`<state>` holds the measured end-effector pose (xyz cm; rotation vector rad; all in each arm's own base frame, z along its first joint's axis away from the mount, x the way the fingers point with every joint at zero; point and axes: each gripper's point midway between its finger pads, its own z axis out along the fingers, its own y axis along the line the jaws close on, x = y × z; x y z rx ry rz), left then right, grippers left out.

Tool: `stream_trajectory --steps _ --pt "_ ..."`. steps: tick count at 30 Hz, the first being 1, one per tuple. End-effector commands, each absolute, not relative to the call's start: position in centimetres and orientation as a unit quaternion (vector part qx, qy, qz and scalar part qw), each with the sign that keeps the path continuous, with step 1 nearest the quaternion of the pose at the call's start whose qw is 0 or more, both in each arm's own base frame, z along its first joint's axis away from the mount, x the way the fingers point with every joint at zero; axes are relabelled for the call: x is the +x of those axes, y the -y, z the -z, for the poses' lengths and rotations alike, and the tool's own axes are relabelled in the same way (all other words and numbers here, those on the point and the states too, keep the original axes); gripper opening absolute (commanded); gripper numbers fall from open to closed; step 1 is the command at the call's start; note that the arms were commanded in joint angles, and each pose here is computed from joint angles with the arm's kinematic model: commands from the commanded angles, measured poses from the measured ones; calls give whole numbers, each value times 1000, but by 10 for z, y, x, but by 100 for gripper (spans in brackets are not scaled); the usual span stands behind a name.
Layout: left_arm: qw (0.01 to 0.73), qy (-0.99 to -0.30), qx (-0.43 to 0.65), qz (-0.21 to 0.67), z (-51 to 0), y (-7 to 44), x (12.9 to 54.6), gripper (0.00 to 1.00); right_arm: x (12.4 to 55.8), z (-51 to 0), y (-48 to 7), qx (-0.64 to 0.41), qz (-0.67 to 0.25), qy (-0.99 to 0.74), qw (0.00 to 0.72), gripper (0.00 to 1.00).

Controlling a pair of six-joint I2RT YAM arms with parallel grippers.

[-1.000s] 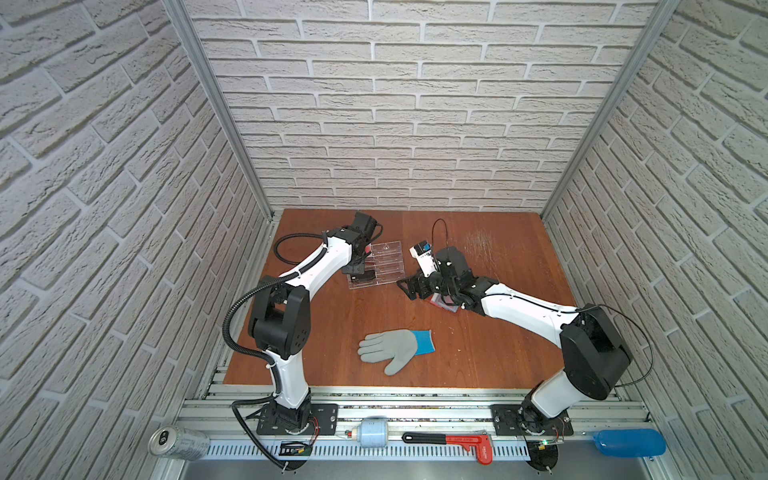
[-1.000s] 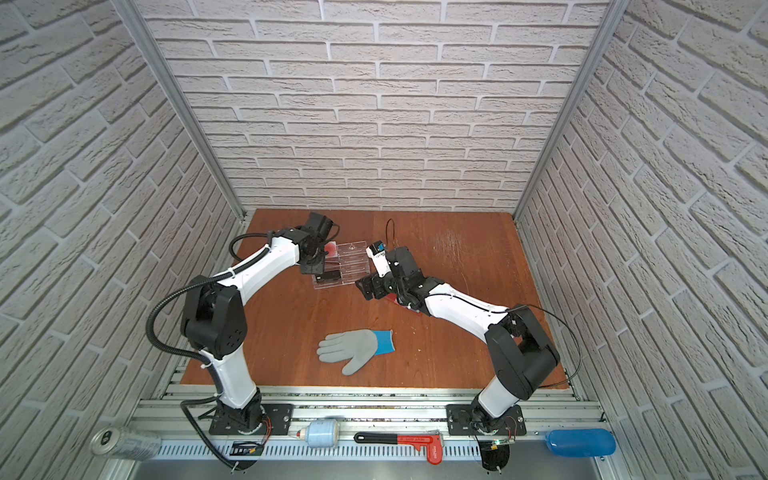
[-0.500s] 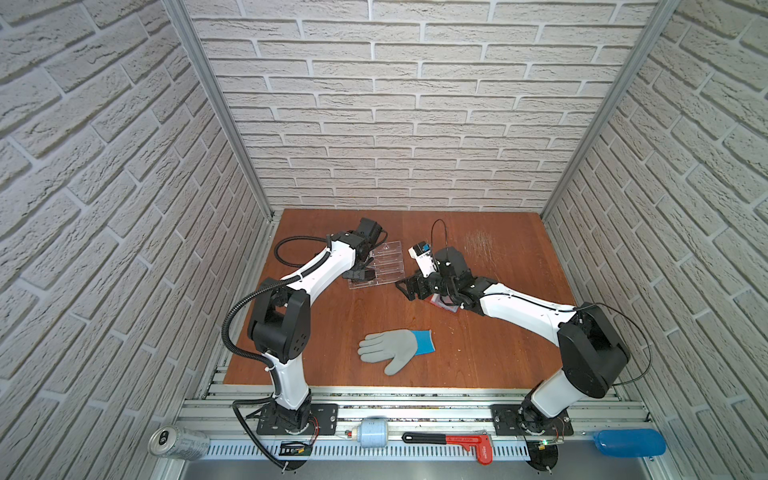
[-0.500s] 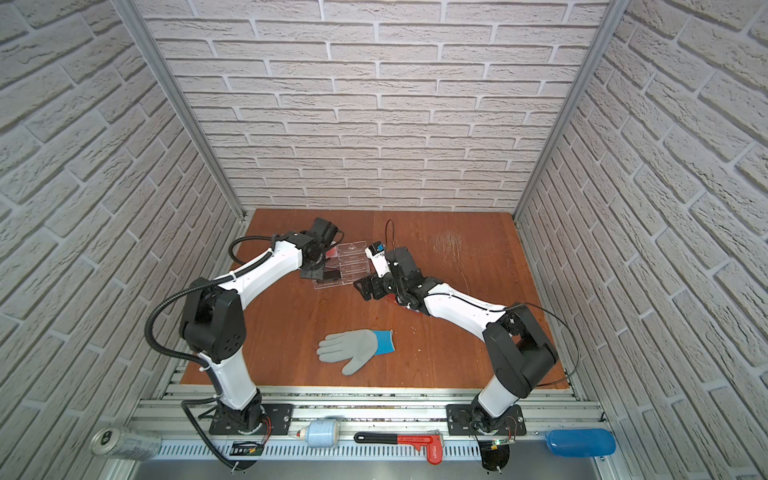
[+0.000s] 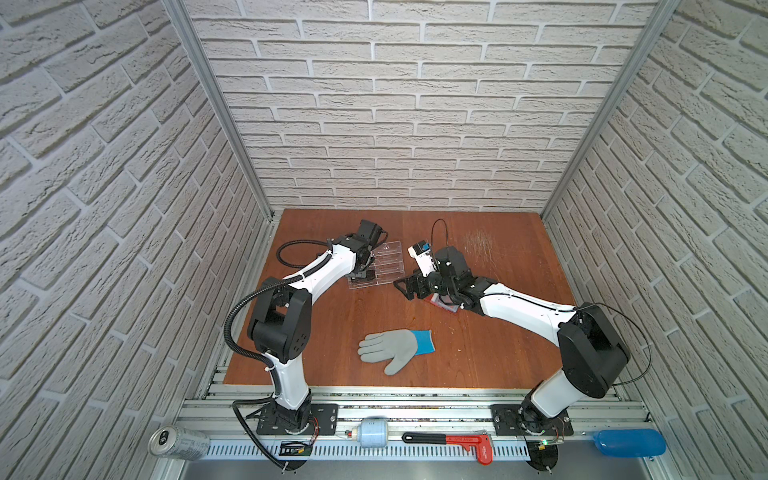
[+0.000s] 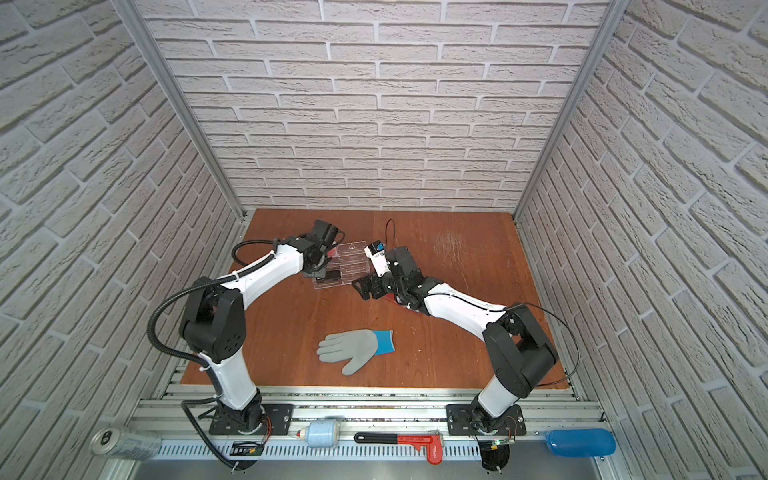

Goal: Take the credit cards out of the card holder

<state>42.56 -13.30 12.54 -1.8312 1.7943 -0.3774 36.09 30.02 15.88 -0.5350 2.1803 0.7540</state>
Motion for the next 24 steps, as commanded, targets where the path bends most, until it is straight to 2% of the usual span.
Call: stream_trajectory --steps 1,16,24 --pt "246 -464 -825 210 -128 127 429 0 364 -172 -305 -208 -312 -839 394 90" --pt "245 -424 -844 220 -109 119 415 0 362 -171 -309 -204 -327 -837 388 90" --pt "247 -414 -844 235 -121 124 425 0 361 -174 -308 -205 -326 -836 392 90"
